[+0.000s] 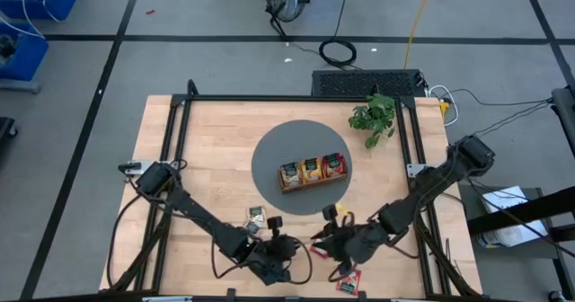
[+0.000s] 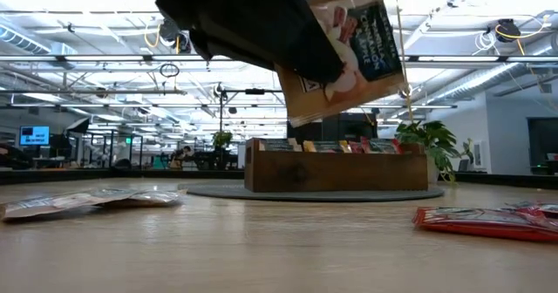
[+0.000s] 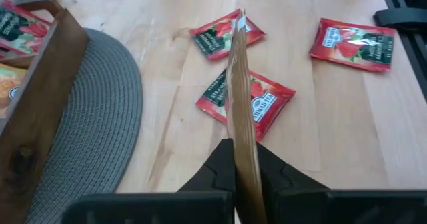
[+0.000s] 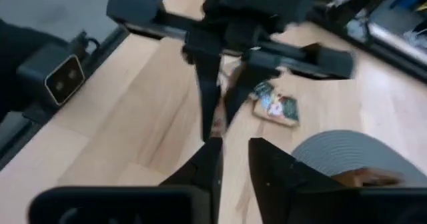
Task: Pick & Place Tea
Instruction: Put the bottom brown tea bag into the left slot of the wooden organizer
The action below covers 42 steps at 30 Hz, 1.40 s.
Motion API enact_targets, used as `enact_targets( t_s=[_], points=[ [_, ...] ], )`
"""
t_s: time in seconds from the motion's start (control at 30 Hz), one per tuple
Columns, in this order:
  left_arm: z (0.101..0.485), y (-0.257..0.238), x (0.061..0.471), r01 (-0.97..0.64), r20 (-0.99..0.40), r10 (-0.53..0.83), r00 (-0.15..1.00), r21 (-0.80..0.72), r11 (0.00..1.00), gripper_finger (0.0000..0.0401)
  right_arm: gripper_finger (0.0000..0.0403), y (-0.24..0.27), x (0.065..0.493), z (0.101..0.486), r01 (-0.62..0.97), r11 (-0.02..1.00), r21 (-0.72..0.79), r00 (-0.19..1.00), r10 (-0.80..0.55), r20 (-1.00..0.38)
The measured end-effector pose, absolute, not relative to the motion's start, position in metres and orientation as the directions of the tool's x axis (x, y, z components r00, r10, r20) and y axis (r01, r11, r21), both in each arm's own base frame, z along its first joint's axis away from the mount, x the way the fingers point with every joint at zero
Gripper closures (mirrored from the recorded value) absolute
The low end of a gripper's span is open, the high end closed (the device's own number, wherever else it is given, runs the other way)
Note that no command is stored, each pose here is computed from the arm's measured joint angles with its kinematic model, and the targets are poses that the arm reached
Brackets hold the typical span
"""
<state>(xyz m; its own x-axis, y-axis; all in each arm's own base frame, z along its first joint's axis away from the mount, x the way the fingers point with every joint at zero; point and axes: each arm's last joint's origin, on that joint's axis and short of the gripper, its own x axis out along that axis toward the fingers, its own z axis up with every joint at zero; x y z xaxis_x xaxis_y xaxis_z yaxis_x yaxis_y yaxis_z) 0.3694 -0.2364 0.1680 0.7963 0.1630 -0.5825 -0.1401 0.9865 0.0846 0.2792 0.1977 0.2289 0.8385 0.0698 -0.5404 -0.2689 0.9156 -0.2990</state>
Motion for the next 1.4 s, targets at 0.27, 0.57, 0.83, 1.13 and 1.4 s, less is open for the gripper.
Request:
enact_targets(
  t_s=[0.27, 0.57, 0.83, 1.13, 1.4],
  points=[
    [0.171, -0.249, 0.362, -0.162, -0.525, 0.207, 0.825, 0.131, 0.978, 0.0374, 0.0301, 0.182, 0.236, 0.223, -0.249, 0.937, -0.245, 0.942, 0.175, -0.287],
    [0.183, -0.254, 0.366, -0.237, -0.380, 0.284, 0.880, 0.166, 0.957, 0.0364, 0.0282, 0.143, 0.192, 0.175, -0.290, 0.953, 0.093, 0.955, 0.294, -0.035],
    [0.190, -0.246, 0.378, -0.241, -0.324, 0.289, 0.901, 0.181, 0.954, 0.0387, 0.0256, 0.145, 0.204, 0.168, -0.266, 0.961, 0.073, 0.963, 0.269, -0.033],
    [0.192, -0.234, 0.386, -0.258, -0.310, 0.312, 0.898, 0.204, 0.945, 0.0378, 0.0253, 0.139, 0.214, 0.168, -0.228, 0.970, 0.088, 0.973, 0.231, -0.019],
    [0.193, -0.230, 0.389, -0.268, -0.307, 0.319, 0.897, 0.198, 0.943, 0.0364, 0.0253, 0.128, 0.221, 0.163, -0.238, 0.963, 0.124, 0.966, 0.248, -0.071]
  ],
)
